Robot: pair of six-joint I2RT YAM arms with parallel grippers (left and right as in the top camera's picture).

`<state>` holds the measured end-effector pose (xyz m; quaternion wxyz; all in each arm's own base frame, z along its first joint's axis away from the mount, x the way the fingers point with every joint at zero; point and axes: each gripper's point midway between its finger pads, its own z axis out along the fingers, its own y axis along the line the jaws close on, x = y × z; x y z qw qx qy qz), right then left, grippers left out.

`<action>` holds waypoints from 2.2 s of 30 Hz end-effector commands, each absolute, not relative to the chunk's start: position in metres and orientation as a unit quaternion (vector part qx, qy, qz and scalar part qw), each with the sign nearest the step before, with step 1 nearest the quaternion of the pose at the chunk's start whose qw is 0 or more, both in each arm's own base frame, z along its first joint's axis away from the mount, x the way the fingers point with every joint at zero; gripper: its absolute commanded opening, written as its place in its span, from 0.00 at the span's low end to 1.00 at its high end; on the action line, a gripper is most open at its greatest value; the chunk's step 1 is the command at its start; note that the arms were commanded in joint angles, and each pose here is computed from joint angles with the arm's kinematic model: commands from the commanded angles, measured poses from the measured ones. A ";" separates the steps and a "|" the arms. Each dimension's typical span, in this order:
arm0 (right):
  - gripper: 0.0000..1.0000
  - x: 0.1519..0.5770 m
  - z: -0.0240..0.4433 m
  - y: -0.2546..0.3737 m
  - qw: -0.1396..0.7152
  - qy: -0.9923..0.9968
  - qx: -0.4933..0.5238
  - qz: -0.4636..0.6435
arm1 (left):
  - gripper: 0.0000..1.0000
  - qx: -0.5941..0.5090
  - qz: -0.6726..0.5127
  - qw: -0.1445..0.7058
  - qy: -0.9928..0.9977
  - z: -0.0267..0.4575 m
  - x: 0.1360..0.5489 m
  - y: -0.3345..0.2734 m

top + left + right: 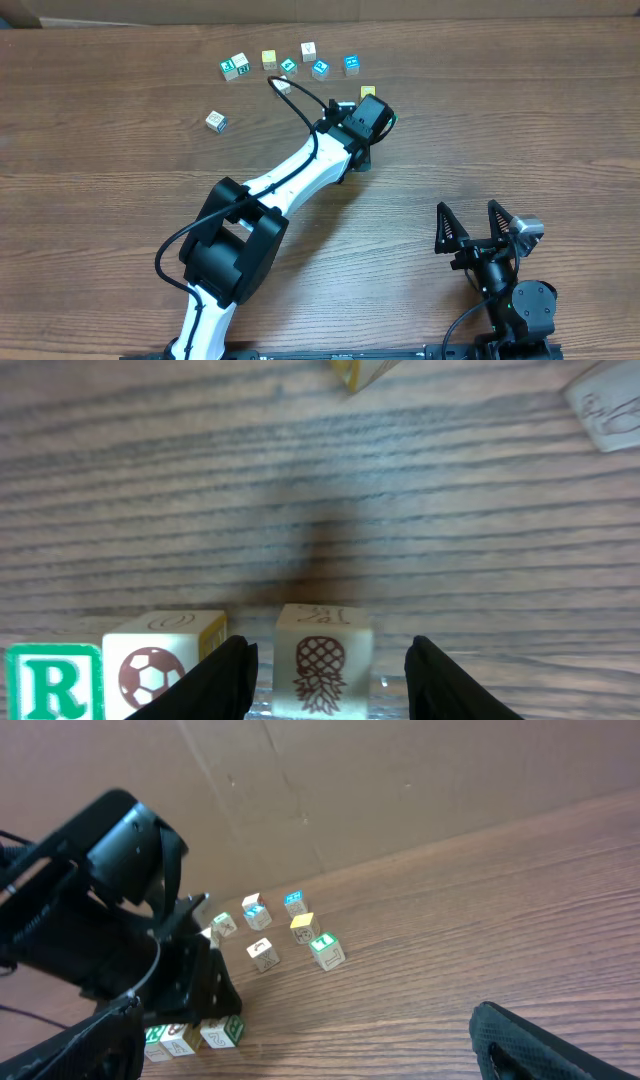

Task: Form a horizontal line
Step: 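Lower the pineapple block right of the soccer-ball block and release, then retract the left arm back to the upper-left corner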

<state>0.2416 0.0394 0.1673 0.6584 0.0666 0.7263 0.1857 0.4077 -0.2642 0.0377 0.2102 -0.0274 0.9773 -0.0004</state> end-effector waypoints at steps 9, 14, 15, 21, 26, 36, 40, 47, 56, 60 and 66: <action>1.00 0.241 0.170 0.038 0.664 0.721 0.068 0.186 | 0.46 -0.055 -0.016 0.267 0.962 0.154 0.466 -0.231; 1.00 0.241 0.170 0.038 0.664 0.721 0.068 0.186 | 0.71 -0.115 0.013 0.236 0.965 0.158 0.477 -0.162; 1.00 0.241 0.170 0.038 0.664 0.721 0.068 0.186 | 0.91 -0.126 0.022 0.226 0.966 0.156 0.476 -0.147; 1.00 0.241 0.170 0.038 0.664 0.721 0.068 0.186 | 1.00 -0.190 0.057 0.184 0.963 0.148 0.473 -0.073; 1.00 0.241 0.170 0.038 0.664 0.721 0.068 0.186 | 1.00 -0.227 0.064 0.182 0.955 0.148 0.477 -0.037; 1.00 0.241 0.170 0.038 0.664 0.721 0.068 0.186 | 1.00 -0.252 0.069 0.180 0.948 0.148 0.478 -0.012; 1.00 0.241 0.170 0.038 0.664 0.721 0.068 0.186 | 1.00 -0.252 0.069 0.180 0.948 0.148 0.478 -0.012; 1.00 0.241 0.170 0.038 0.664 0.721 0.068 0.186 | 1.00 -0.252 0.068 0.180 0.948 0.148 0.478 -0.012; 1.00 0.241 0.170 0.038 0.664 0.721 0.068 0.186 | 1.00 -0.252 0.068 0.180 0.948 0.148 0.478 -0.012; 1.00 0.241 0.170 0.038 0.664 0.721 0.068 0.186 | 1.00 -0.252 0.068 0.180 0.948 0.148 0.478 -0.012; 1.00 0.241 0.170 0.038 0.664 0.721 0.068 0.186 | 1.00 -0.252 0.068 0.180 0.948 0.148 0.478 -0.012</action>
